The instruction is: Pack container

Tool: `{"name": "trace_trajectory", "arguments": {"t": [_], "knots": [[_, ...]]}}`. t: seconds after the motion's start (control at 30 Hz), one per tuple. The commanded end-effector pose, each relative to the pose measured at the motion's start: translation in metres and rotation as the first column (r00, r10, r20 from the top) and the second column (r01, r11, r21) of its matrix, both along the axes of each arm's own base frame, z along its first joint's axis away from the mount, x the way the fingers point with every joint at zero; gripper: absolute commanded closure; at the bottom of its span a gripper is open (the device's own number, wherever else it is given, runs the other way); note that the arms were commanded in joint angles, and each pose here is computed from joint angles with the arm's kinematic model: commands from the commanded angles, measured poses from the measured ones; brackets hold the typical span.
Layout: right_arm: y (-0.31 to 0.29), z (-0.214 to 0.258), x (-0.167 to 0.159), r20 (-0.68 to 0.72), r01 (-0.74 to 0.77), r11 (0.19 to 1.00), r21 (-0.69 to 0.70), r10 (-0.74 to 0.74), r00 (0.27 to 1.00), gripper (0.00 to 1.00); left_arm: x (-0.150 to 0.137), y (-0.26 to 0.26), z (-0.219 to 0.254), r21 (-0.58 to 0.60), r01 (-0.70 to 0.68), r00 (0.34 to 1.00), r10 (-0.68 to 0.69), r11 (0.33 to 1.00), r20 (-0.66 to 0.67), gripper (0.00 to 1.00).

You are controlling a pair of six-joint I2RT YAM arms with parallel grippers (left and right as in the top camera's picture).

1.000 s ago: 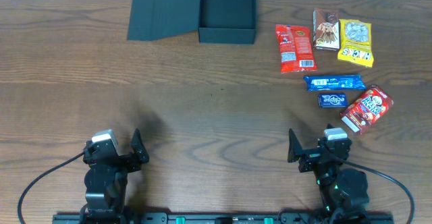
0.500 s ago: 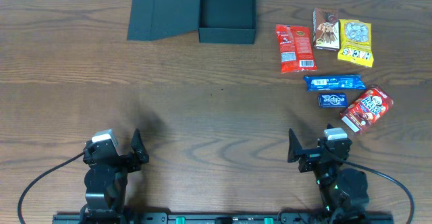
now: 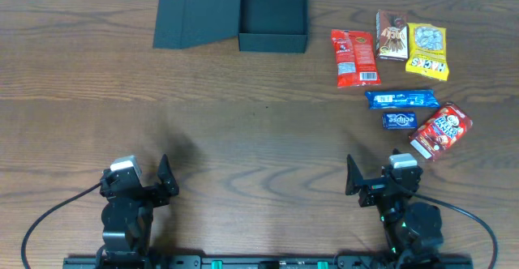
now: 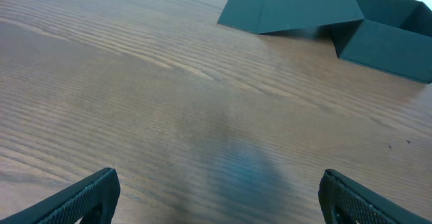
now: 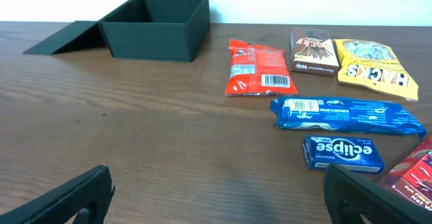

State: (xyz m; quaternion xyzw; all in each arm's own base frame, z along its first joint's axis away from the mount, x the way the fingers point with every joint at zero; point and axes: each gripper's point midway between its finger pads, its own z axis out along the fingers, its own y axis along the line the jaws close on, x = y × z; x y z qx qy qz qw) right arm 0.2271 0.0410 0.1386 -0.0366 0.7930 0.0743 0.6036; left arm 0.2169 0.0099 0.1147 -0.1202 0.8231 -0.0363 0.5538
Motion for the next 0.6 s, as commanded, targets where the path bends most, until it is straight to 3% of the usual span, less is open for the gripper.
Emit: {"name": "trace_trajectory", "arguments": {"t": [0.0, 0.5, 0.57], "knots": [[0.0, -0.003, 0.0, 0.002, -0.001, 1.0, -0.018, 0.001, 1.0, 0.01, -0.001, 0.005, -0.008, -0.004, -0.031, 0.999, 0.031, 0.999, -0.013, 0.05], [0.0, -0.003, 0.0, 0.002, -0.001, 1.0, -0.018, 0.001, 1.0, 0.01, 0.0, 0.005, -0.007, -0.005, -0.031, 0.999, 0.031, 1.0, -0.009, 0.05], [0.0, -0.003, 0.0, 0.002, 0.0, 1.0, -0.018, 0.0, 1.0, 0.01, 0.001, -0.006, -0.007, -0.086, 0.004, 1.0, -0.005, 0.996, -0.006, 0.05]]}}
